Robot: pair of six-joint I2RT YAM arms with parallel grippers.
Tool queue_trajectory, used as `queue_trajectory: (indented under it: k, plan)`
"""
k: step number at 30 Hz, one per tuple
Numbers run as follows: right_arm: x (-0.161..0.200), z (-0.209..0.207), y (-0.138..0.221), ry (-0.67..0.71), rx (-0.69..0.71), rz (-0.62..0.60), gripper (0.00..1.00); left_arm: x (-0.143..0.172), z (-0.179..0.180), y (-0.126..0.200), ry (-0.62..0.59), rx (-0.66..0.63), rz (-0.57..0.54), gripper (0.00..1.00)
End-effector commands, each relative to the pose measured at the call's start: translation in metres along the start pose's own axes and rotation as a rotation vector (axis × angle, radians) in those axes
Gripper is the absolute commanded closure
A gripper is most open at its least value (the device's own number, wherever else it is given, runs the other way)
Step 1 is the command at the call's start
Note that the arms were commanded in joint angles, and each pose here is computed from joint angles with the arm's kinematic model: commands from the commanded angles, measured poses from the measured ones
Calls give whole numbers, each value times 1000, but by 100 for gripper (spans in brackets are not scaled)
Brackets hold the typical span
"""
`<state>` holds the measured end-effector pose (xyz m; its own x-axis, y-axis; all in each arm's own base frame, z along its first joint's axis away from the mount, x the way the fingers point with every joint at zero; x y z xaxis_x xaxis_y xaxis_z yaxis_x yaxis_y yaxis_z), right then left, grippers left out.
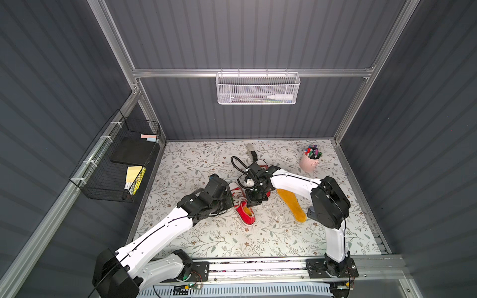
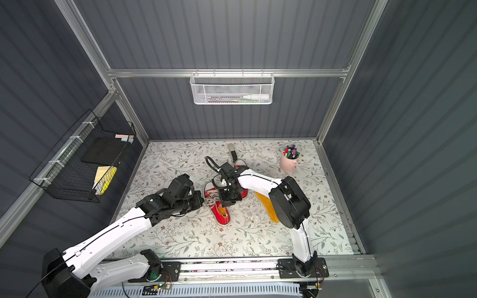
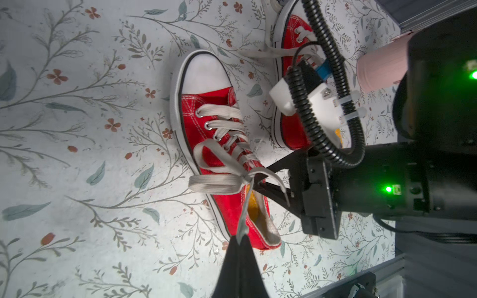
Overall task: Remove the insole from the shoe
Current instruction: Untie the shoelace on the shoe.
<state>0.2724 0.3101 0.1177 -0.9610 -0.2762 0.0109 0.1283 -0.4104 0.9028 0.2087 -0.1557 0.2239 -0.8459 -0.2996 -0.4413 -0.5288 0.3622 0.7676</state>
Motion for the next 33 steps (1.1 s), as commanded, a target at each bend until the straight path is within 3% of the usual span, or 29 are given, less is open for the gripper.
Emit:
queue_trajectory:
  k: [1,8,19,22,28,33]
  plan:
    - [0,-27,4,-28,136,-13,98,-21,1,32,-19,-34,-118,100]
    - [0,-33,10,-29,145,-16,98,-80,-34,120,-86,-61,-352,100]
    - [0,-33,14,-40,144,-20,99,-92,-14,156,13,-212,-523,100]
    - [-1,-28,15,-31,104,-21,93,-88,-14,136,6,-214,-474,100]
    - [-3,-1,35,34,-78,-50,62,-54,-12,38,53,-107,-249,100]
    - [14,12,64,159,-168,-100,47,-38,2,-6,54,-172,-148,100]
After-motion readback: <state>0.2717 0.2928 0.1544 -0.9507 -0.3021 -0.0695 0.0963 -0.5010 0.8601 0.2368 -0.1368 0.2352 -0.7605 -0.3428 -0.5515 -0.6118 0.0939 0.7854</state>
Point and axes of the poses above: each gripper's point midway between its finger pads, its own y axis back along the fingers, its own z axis along the line the jaws close on, x = y × z, the point moved 7 cm from there along y, back along the fingers, and after that the axes turned 3 degrees about -y, right-handed, at the moved point
